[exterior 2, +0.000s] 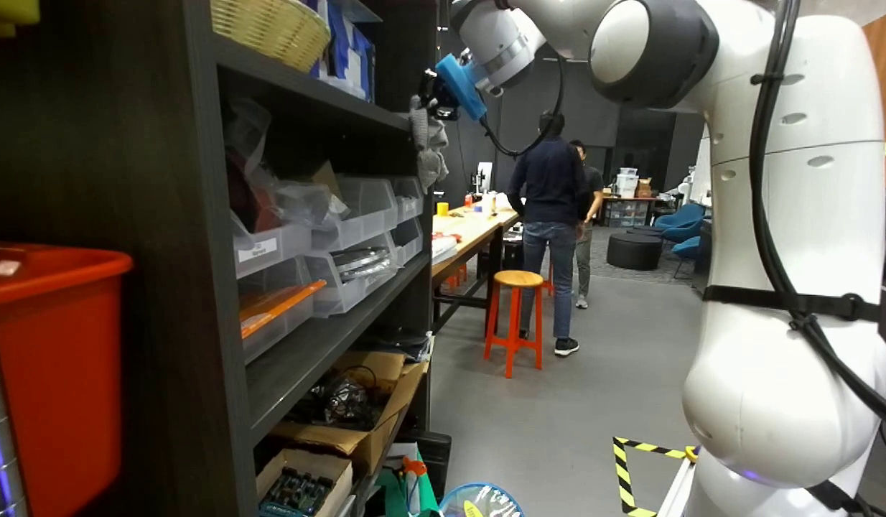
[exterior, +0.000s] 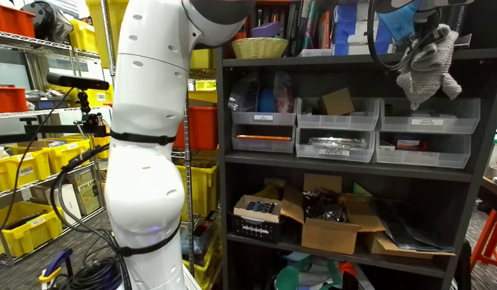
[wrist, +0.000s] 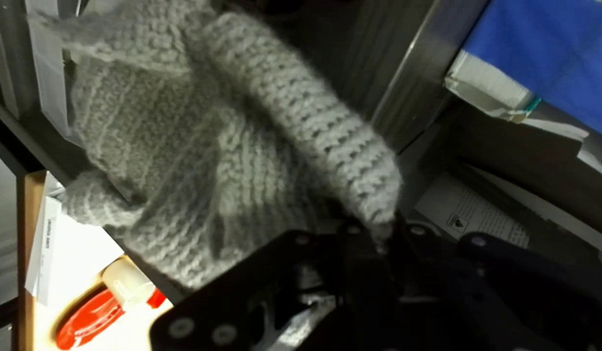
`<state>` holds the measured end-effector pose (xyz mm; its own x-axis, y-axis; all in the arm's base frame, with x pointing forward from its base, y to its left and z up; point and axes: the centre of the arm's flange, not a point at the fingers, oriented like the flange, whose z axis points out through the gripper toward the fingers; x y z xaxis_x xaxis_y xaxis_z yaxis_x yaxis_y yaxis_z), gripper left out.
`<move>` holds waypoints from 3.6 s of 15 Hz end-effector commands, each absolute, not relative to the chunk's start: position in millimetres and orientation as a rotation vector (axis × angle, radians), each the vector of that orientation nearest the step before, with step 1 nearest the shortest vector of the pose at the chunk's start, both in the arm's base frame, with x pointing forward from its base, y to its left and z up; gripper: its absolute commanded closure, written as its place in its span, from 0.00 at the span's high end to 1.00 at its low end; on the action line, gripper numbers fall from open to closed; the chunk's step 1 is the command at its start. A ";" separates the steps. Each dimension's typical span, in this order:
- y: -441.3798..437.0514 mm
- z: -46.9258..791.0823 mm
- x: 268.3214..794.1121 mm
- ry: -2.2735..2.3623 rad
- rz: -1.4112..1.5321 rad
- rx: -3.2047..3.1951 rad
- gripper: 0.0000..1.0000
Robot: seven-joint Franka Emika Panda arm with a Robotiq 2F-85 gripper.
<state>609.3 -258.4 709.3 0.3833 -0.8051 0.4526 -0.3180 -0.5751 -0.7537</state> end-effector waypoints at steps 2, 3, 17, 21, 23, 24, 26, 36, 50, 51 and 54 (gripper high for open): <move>-230.8 685.1 566.7 0.800 -1.105 -2.182 0.03; -225.8 682.6 560.9 0.767 -1.109 -2.197 0.03; -151.4 675.0 505.0 0.412 -1.116 -2.304 0.03; -129.8 676.3 491.9 0.333 -1.118 -2.313 0.03; -118.6 676.0 487.6 0.297 -1.118 -2.321 0.03; -113.3 675.6 485.6 0.280 -1.116 -2.325 0.03; -101.8 673.6 482.5 0.251 -1.113 -2.331 0.03; -66.6 673.8 466.9 0.175 -1.167 -2.326 0.03; -102.7 785.8 452.3 0.467 -1.578 -1.983 0.03; -103.0 791.9 454.1 0.479 -1.595 -1.969 0.03; -102.5 809.1 462.4 0.515 -1.648 -1.923 0.03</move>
<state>444.8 -105.1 789.0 0.2321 -0.5792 0.7814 0.0621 -0.7929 -0.6062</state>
